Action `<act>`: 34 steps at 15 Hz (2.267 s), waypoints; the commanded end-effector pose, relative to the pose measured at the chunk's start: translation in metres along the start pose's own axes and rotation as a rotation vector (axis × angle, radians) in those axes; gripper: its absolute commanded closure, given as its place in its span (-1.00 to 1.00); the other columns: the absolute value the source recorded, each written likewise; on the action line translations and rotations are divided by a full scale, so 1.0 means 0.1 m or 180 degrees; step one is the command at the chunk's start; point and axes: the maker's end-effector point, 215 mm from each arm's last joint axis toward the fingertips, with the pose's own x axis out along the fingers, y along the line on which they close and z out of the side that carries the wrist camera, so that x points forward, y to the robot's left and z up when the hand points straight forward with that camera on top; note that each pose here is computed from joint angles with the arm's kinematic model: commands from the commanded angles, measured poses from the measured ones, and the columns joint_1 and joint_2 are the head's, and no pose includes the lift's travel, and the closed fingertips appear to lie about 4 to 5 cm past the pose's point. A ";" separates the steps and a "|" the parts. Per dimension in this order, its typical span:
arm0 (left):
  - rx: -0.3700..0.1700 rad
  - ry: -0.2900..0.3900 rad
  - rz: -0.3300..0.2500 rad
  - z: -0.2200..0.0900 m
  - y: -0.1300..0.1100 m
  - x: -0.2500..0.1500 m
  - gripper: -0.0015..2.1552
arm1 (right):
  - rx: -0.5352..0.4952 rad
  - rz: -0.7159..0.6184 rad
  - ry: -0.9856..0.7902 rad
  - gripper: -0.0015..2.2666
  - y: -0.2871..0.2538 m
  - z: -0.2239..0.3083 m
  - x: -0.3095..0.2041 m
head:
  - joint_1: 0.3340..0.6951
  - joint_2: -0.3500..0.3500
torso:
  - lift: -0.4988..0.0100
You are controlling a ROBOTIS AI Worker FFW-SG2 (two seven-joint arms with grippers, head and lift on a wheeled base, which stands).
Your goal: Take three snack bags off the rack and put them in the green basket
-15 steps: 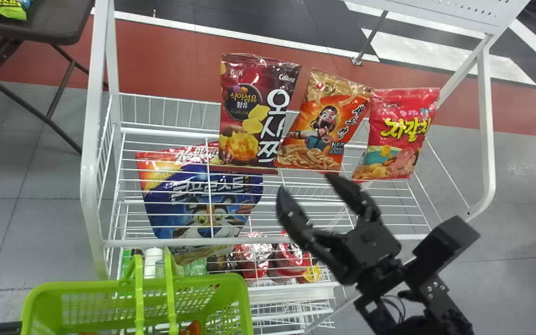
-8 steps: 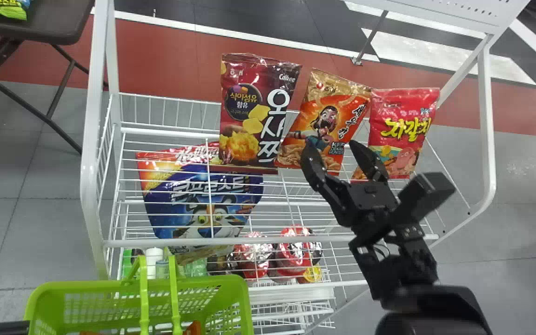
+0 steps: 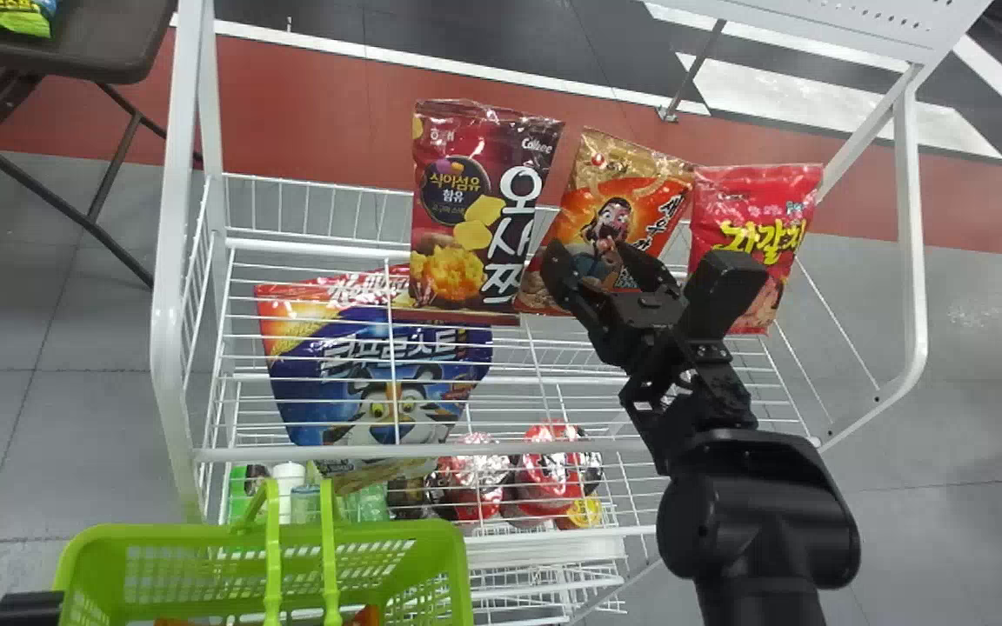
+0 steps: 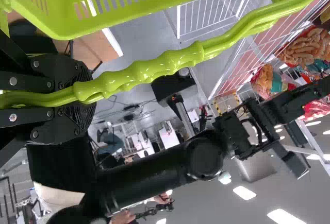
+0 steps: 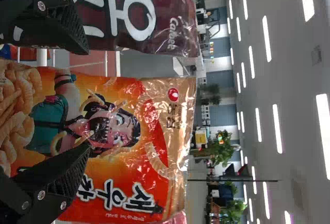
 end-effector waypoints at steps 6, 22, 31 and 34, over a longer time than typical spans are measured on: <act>0.0009 0.0025 -0.0007 0.00 0.00 -0.01 0.59 | -0.0021 -0.0245 0.0187 0.75 -0.23 -0.18 0.19 | 1.00 -1.00 | 0.87; 0.0006 0.0050 -0.0042 -0.04 -0.06 0.03 0.58 | -0.0022 0.0347 -0.0269 0.87 0.03 0.40 -0.50 | 1.00 -1.00 | 0.87; -0.0002 0.0053 -0.0036 -0.06 -0.06 0.02 0.58 | -0.0134 0.0942 -0.0260 0.86 0.61 0.69 -1.21 | 1.00 -1.00 | 0.87; -0.0002 0.0049 -0.0033 -0.06 -0.06 0.02 0.58 | -0.0005 0.1164 -0.0142 0.86 0.77 0.78 -1.73 | 1.00 -1.00 | 0.87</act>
